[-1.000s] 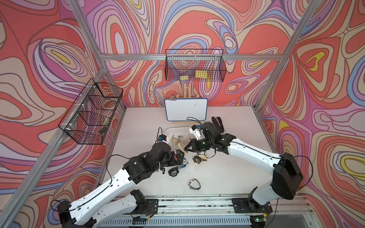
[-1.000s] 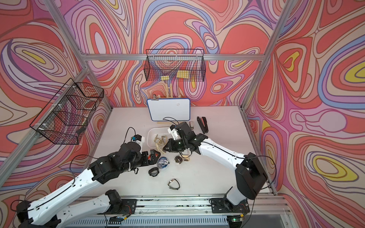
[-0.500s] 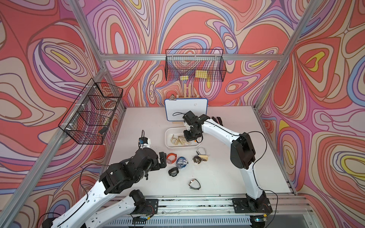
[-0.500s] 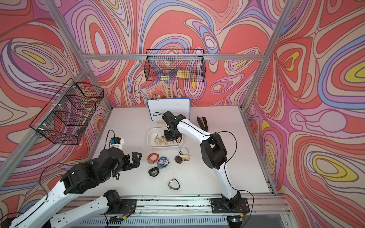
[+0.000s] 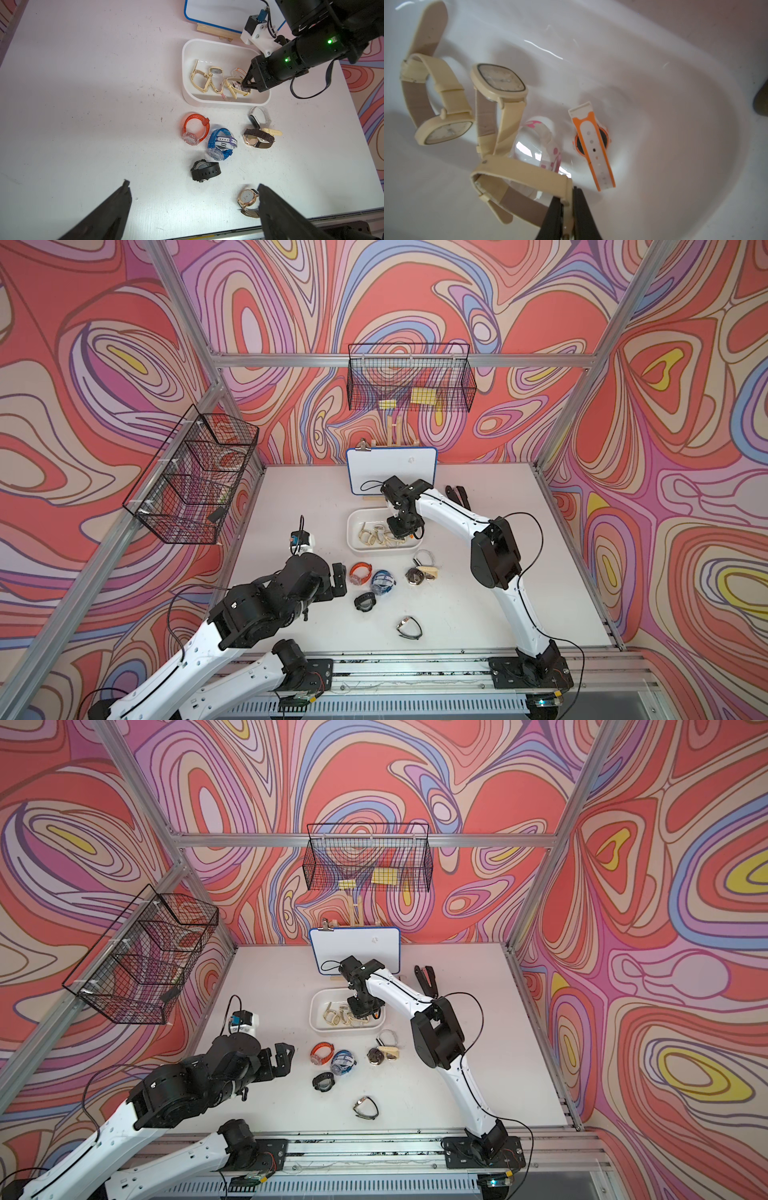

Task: Put the watch into the storage box
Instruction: Place the watch in the storage box, then pick up the watch at the center of the board.

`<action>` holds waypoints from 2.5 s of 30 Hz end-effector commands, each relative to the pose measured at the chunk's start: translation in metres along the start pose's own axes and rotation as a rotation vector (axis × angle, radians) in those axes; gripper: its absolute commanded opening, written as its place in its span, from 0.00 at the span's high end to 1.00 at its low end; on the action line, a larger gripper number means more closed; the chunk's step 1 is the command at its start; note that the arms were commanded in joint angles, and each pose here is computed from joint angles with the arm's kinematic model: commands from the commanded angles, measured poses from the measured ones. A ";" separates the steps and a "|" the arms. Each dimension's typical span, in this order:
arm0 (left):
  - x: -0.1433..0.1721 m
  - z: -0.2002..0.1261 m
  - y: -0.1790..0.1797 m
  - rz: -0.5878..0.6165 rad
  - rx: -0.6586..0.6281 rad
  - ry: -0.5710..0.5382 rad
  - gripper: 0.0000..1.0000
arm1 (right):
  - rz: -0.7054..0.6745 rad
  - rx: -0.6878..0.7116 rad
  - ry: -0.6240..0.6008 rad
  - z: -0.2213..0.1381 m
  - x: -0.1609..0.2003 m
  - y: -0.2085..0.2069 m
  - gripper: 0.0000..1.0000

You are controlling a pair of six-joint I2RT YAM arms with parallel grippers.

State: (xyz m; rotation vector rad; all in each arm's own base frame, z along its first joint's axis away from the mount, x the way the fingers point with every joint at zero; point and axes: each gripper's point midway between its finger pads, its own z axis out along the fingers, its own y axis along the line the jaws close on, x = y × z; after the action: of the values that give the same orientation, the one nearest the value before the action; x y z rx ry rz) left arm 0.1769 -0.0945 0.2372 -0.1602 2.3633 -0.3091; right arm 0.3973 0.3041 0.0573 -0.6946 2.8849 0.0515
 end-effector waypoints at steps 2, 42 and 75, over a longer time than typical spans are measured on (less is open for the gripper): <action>0.006 0.004 0.007 0.015 -0.028 0.012 0.00 | -0.031 0.070 0.029 -0.002 0.017 -0.013 1.00; 0.031 0.041 -0.126 0.230 0.440 0.224 0.01 | 0.262 -0.295 -0.277 -0.130 0.089 -0.033 0.20; 0.084 0.146 -0.230 0.578 0.257 0.569 0.18 | 0.656 -0.331 -0.418 -0.146 0.218 -0.083 0.02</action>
State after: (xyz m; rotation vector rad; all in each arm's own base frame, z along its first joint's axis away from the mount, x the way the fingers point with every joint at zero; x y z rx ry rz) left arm 0.2250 -0.3695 0.1609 0.7392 2.6657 -0.5170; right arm 0.2301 0.1300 0.1523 0.1980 2.6104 0.6811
